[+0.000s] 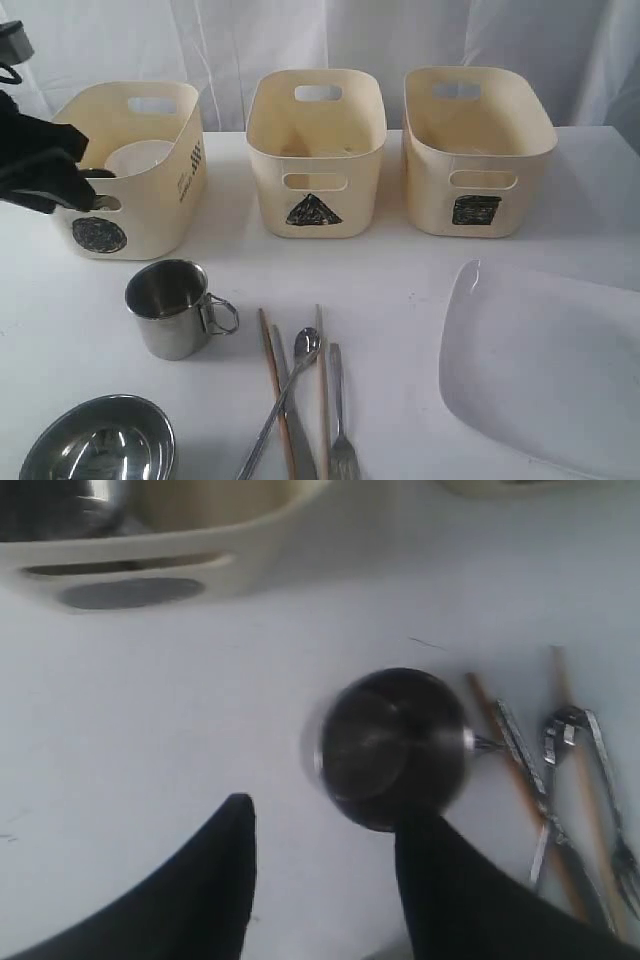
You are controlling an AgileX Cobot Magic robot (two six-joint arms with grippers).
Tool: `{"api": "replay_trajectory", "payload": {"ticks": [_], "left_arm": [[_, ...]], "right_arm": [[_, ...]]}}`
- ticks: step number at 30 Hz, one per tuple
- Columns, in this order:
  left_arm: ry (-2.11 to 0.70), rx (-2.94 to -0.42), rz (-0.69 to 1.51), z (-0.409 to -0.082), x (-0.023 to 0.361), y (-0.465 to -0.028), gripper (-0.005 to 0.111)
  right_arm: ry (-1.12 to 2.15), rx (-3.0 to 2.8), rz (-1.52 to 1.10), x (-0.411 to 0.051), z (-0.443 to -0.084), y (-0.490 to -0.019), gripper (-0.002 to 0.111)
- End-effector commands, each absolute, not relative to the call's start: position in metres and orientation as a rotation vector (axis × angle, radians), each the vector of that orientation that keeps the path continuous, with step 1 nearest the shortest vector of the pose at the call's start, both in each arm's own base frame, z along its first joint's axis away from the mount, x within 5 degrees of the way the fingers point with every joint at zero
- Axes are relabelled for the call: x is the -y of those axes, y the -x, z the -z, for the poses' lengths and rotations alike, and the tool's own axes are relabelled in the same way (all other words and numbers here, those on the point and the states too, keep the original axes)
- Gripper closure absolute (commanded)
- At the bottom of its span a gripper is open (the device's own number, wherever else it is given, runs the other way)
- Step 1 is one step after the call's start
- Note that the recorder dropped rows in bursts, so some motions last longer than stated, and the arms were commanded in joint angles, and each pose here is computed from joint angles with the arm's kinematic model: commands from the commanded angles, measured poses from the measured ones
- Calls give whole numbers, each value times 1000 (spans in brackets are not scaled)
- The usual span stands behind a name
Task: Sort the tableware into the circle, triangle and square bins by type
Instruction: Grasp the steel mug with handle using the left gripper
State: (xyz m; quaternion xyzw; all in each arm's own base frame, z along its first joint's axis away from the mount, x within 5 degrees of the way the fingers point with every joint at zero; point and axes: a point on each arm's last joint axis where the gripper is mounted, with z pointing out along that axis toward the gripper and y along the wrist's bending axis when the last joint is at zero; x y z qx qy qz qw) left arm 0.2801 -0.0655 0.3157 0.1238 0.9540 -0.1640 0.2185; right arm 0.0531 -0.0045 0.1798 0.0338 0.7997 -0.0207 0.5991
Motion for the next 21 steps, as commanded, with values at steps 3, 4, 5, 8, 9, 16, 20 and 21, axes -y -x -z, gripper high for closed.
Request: {"api": "replay_trajectory", "payload": {"ticks": [3,4,5,8,9,16,20,21], "left_arm": [[-312,-2734,573,-294,79,-289,57],[-306,-2750,580,-289,80,-292,57],[-304,-2764,582,-285,80,-295,57],[-291,-2826,600,-268,82,-303,57],[-281,-2849,623,-262,83,-305,57],[-275,-2971,652,-215,85,-311,57],[-228,-3008,617,-189,83,-309,57],[-212,-3015,610,-182,82,-308,57]], "right_arm": [[-77,-1839,56,5,-181,-53,108],[-77,-1839,56,5,-181,-53,108],[-77,-1839,56,5,-181,-53,108],[-77,-1839,56,5,-181,-53,108],[-77,-1839,56,5,-181,-53,108],[-77,-1839,56,5,-181,-53,108],[-77,-1839,56,5,-181,-53,108],[-77,-1839,56,5,-181,-53,108]]}}
